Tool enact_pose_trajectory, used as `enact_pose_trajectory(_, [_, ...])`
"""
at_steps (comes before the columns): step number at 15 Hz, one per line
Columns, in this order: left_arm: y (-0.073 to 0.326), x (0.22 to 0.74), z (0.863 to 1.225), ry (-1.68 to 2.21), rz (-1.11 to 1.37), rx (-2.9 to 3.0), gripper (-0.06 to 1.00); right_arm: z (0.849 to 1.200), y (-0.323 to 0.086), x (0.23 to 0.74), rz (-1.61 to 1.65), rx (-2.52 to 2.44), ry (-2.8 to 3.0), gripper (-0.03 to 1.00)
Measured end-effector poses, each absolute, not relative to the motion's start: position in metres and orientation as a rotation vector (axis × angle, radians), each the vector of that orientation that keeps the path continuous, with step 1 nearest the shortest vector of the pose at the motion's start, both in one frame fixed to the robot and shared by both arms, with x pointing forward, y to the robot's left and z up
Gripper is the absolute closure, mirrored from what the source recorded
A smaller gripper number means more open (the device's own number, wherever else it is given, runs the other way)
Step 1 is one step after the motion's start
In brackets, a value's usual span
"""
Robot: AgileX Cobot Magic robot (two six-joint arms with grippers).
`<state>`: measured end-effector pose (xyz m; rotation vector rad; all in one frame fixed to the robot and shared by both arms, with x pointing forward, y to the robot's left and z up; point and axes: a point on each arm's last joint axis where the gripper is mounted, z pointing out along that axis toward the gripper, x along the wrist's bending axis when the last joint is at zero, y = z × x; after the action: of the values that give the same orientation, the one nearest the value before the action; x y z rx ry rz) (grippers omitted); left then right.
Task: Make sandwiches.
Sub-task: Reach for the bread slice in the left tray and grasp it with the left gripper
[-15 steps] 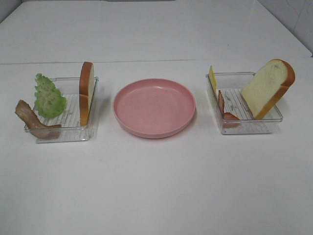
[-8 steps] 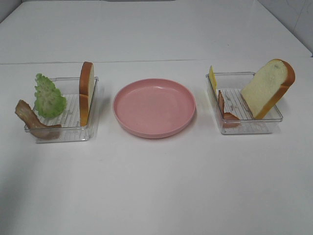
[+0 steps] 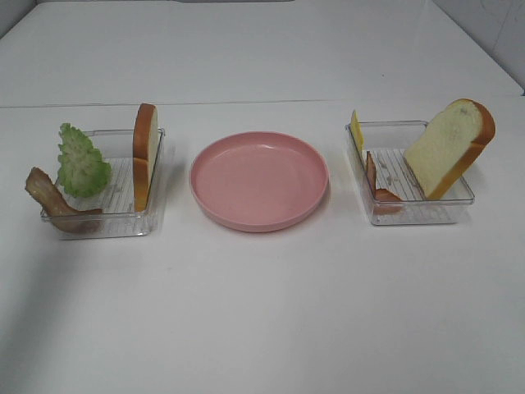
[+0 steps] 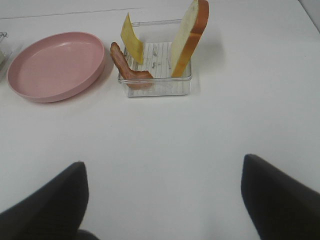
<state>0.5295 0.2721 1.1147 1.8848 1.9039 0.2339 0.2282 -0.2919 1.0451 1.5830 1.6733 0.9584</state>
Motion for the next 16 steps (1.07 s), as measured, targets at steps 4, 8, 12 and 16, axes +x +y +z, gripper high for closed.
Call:
enact_pose_trajectory(4, [0.228,0.584,1.1,1.987,0.232,1.954,0.11,1.045,-0.292,0.228,0.958,1.583,1.673,0.19])
enact_pose_trajectory(8, [0.178,0.622,1.077,2.047,0.279,2.028,0.11,1.045,-0.292,0.228,0.958,1.583,1.673,0.19])
enact_pose_trajectory(12, [0.14,0.645,1.057,2.006,0.264,2.064,0.11,1.045,-0.292,0.228,0.958,1.583,1.673,0.19])
enact_pose_trajectory(16, [0.122,0.669,1.025,2.012,0.238,2.091,0.11,1.045,-0.292,0.228,0.958,1.583,1.673,0.19])
